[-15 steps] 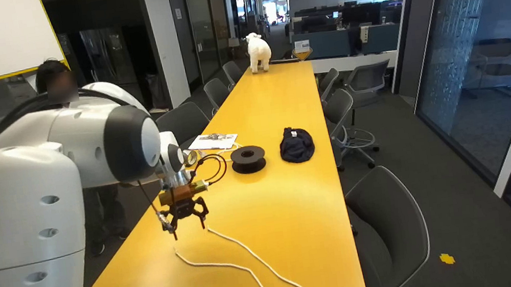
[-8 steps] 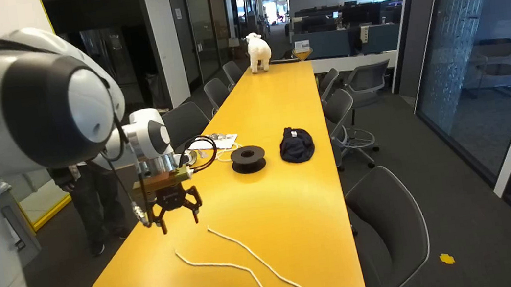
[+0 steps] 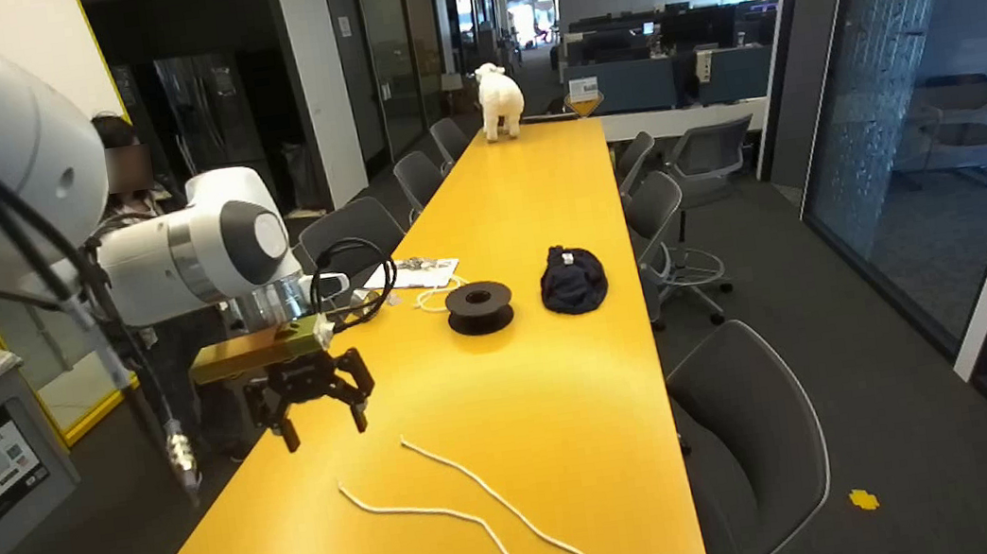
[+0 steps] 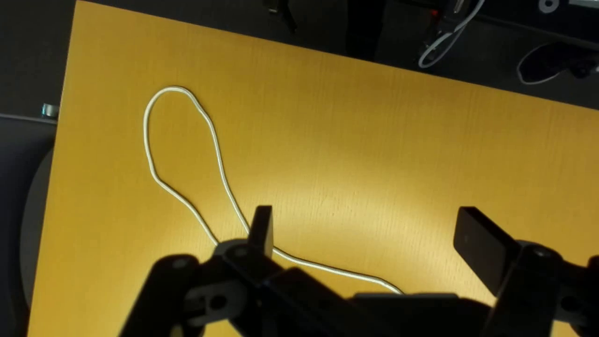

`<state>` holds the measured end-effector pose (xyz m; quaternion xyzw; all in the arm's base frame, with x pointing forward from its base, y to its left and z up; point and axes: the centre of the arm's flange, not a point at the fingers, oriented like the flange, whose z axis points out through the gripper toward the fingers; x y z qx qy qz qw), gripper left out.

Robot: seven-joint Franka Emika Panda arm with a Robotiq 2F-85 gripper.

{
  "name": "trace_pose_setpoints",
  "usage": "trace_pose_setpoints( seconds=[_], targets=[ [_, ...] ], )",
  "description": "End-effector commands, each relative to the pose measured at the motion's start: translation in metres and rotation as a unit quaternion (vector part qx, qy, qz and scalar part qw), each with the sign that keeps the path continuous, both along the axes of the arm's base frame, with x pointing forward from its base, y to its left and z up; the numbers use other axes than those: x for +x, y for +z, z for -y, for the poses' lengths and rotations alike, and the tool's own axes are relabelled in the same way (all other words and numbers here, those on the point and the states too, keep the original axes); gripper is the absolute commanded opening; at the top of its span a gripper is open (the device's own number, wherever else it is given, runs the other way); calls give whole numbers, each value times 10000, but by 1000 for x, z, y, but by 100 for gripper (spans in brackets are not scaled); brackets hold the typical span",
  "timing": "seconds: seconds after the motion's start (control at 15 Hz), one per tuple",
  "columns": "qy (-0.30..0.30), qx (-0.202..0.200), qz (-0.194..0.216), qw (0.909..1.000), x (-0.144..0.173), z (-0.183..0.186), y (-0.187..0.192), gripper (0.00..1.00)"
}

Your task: Untangle the rope on the table.

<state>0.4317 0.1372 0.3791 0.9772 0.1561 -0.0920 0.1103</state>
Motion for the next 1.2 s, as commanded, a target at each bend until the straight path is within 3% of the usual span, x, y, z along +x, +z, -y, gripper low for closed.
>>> trace_pose_setpoints(
  seconds=[0.0, 0.27, 0.67, 1.13],
  targets=[
    [-225, 476, 467, 9975, -54, 39, 37, 100],
    [80, 806, 574, 9951, -65, 68, 57, 100],
    [561, 836, 727, 9923, -70, 83, 61, 100],
    [379, 783, 643, 9941, -63, 80, 53, 100]
  ],
)
